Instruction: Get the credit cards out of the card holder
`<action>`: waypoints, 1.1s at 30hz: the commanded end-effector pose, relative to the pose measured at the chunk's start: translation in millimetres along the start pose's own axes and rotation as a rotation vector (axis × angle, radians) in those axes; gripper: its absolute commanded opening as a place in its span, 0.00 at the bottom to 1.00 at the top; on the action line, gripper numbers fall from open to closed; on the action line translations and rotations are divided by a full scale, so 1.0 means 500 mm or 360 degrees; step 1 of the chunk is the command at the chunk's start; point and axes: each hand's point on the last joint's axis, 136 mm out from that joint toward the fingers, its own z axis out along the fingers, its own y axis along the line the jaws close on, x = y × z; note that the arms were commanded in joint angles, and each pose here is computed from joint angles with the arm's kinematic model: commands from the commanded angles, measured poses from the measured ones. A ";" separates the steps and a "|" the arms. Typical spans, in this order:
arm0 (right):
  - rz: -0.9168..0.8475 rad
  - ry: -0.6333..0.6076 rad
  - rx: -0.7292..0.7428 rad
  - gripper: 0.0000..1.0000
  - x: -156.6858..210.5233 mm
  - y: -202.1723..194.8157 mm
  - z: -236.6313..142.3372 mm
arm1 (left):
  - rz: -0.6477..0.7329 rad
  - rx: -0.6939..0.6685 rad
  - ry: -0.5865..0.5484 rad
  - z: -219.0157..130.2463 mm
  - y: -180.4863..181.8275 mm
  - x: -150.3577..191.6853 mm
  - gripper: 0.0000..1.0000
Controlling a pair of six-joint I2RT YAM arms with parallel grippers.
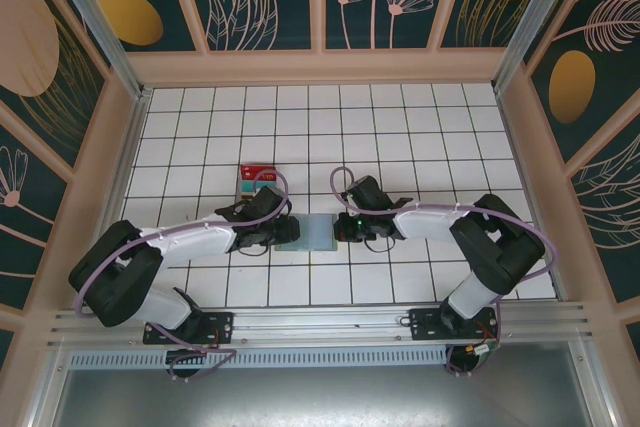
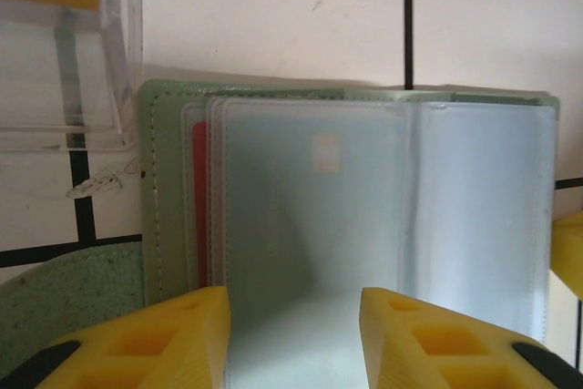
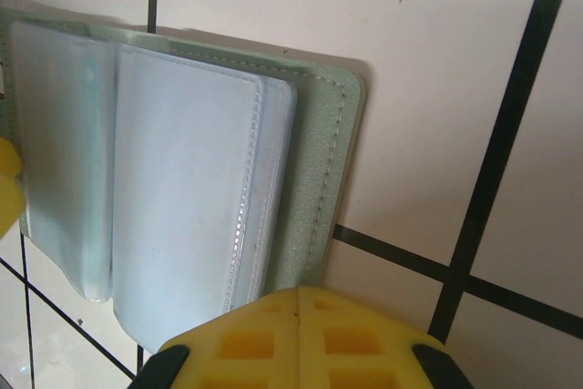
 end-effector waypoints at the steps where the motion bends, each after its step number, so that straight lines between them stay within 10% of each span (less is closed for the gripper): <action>1: 0.0024 0.0059 0.0055 0.04 0.024 -0.028 0.015 | -0.0003 -0.0043 0.0068 0.013 0.019 0.019 0.43; 33: 0.0022 0.0068 0.0052 0.04 0.021 -0.026 0.021 | 0.0057 0.0359 0.0150 0.009 -0.085 0.022 0.59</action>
